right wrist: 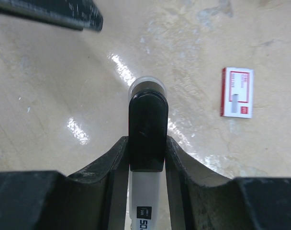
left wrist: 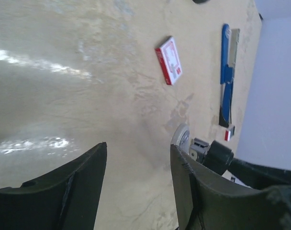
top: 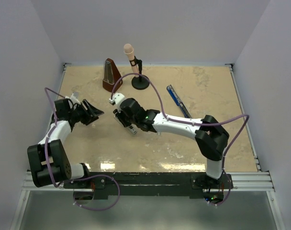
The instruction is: Unload the staples from the stapler
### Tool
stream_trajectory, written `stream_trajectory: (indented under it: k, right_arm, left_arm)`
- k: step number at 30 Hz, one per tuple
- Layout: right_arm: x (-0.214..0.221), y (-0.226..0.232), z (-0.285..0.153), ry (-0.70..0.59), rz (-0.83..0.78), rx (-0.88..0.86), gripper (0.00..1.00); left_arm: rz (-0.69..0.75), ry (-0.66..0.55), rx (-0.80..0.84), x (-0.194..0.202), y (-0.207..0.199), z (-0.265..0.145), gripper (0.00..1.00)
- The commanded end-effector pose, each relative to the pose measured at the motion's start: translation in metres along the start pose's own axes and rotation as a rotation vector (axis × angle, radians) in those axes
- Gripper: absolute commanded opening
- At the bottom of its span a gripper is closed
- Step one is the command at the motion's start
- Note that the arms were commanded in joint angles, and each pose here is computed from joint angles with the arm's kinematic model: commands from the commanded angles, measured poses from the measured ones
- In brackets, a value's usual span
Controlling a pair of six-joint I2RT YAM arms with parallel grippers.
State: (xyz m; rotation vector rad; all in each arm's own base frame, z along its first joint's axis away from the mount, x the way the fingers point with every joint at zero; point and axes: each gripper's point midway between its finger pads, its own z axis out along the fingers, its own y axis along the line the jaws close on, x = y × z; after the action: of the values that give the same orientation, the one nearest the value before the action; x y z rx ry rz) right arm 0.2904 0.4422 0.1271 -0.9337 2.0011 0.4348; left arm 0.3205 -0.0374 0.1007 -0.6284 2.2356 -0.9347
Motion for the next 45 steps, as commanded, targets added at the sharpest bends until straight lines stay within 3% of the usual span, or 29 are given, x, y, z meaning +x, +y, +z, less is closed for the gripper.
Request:
stream_trajectory:
  k: [1, 7, 23, 36, 42, 44, 45]
  right_arm:
    - [-0.061, -0.003, -0.037, -0.198, 0.035, -0.045, 0.0]
    - [-0.072, -0.002, -0.05, -0.245, 0.049, -0.068, 0.0]
    - [-0.083, 0.005, -0.056, -0.295, 0.092, -0.113, 0.0]
    - [-0.072, 0.016, -0.043, -0.278, 0.112, -0.162, 0.0]
    - [-0.067, 0.013, -0.037, -0.264, 0.124, -0.142, 0.0]
    - [-0.065, 0.012, -0.035, -0.246, 0.109, -0.138, 0.07]
    - [-0.061, 0.013, -0.03, -0.23, 0.101, -0.137, 0.13]
  left_arm:
    - [0.078, 0.057, 0.182, 0.012, -0.043, 0.005, 0.6]
    - [0.076, 0.128, 0.33, 0.031, -0.065, 0.014, 0.59]
    - [0.042, 0.193, 0.32, 0.055, -0.053, 0.024, 0.47]
    - [0.043, 0.191, 0.377, 0.054, -0.067, 0.023, 0.44]
    - [0.016, 0.219, 0.411, 0.06, -0.069, 0.023, 0.14]
    - [0.017, 0.224, 0.416, 0.061, -0.07, 0.022, 0.01]
    - [0.017, 0.222, 0.414, 0.061, -0.07, 0.022, 0.0]
